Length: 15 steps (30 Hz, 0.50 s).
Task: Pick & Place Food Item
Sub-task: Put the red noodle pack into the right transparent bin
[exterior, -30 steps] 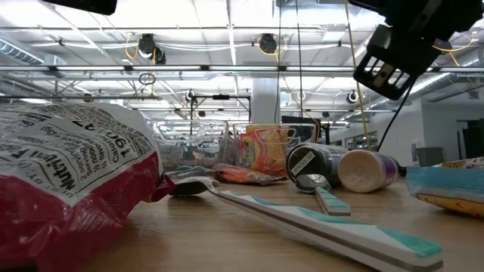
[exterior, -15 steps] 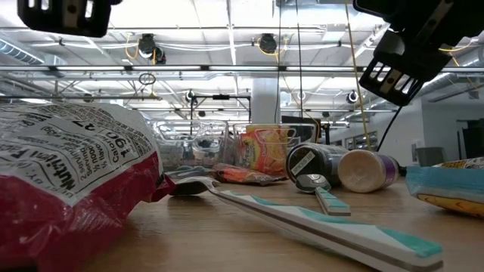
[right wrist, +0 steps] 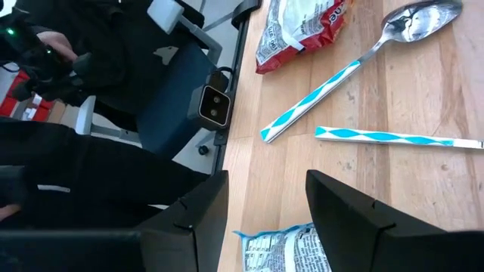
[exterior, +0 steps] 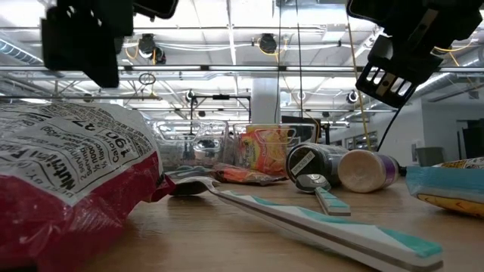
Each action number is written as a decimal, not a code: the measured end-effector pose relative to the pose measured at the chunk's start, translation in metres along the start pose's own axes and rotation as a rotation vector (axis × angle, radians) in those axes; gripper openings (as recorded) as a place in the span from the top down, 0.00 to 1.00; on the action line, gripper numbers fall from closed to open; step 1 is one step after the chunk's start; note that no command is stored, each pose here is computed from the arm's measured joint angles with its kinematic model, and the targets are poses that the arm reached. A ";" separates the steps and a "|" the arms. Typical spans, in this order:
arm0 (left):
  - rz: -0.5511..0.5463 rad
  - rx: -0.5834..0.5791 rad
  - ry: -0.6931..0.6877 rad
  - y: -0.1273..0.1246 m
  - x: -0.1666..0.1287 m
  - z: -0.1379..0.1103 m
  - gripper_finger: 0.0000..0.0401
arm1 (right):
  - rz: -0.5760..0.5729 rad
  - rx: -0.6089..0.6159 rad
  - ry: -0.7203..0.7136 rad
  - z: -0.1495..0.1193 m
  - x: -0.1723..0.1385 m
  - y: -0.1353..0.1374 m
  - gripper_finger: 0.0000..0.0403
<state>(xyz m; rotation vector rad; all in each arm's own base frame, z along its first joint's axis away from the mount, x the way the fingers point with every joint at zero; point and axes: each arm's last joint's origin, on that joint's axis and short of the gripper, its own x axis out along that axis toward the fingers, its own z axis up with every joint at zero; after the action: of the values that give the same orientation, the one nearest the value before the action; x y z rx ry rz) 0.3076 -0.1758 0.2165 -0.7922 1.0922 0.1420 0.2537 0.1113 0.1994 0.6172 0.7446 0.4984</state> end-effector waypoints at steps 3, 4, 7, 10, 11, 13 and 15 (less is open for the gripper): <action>0.043 0.048 0.004 0.007 0.000 0.006 0.46 | 0.000 -0.001 0.000 0.000 0.000 0.000 0.58; 0.053 0.064 0.005 0.009 0.000 0.008 0.46 | 0.000 -0.001 0.000 0.000 0.000 0.000 0.58; 0.071 0.103 0.015 0.014 0.000 0.014 0.46 | 0.000 -0.002 0.000 0.000 0.000 0.000 0.58; 0.062 0.133 0.031 0.016 -0.001 0.019 0.46 | -0.001 -0.002 -0.001 0.000 0.000 0.000 0.58; 0.062 0.139 0.035 0.017 0.000 0.020 0.46 | -0.003 -0.002 -0.003 0.000 0.000 0.000 0.58; 0.056 0.140 0.047 0.018 0.003 0.022 0.46 | -0.004 -0.002 -0.003 0.000 0.000 0.000 0.58; 0.053 0.149 0.065 0.019 0.008 0.023 0.46 | -0.005 -0.002 -0.003 0.000 0.000 0.000 0.58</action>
<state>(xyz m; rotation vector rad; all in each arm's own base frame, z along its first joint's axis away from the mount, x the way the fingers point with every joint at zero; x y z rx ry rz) 0.3196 -0.1493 0.2048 -0.6381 1.1714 0.0788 0.2537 0.1112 0.1994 0.6138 0.7424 0.4936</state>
